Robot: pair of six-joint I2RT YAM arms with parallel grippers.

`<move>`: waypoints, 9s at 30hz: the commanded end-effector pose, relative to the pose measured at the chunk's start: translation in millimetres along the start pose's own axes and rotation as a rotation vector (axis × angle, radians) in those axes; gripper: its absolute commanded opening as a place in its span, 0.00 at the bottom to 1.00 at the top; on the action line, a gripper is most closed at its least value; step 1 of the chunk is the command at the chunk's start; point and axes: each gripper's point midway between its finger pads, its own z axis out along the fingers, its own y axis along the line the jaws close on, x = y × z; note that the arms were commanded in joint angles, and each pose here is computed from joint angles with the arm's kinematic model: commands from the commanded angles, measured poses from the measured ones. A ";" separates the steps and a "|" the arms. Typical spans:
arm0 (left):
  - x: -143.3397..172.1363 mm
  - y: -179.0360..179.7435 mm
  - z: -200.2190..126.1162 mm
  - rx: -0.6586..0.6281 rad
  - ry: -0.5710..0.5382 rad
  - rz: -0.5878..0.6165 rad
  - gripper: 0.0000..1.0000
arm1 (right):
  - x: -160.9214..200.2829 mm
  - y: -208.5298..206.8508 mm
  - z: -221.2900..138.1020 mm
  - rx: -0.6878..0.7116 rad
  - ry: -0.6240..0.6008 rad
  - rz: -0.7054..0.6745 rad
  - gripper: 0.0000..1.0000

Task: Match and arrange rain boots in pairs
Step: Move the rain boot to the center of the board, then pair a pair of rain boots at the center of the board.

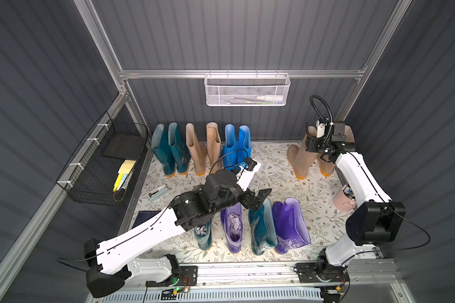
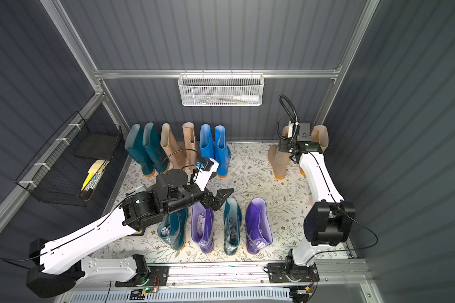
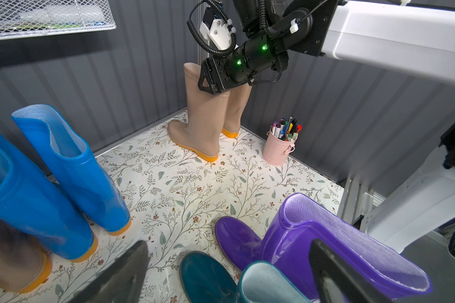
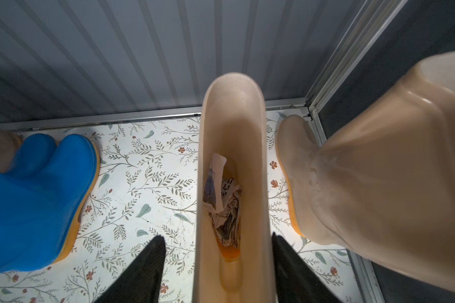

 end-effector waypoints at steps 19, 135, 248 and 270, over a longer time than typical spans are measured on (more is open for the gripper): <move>12.5 5.7 -7.8 -0.030 0.034 -0.016 0.97 | -10.7 12.4 10.5 -0.077 0.013 -0.025 0.08; 0.8 -26.4 27.5 0.139 -0.043 -0.066 0.98 | 40.0 -94.3 -154.2 0.163 -0.295 0.259 0.62; 23.1 -8.0 20.1 0.047 0.009 -0.061 0.98 | -11.4 164.1 1.5 -0.716 -0.192 -0.093 0.01; 24.0 -2.2 21.2 0.010 0.026 -0.064 0.98 | 0.2 192.0 -14.0 -0.885 -0.227 -0.170 0.00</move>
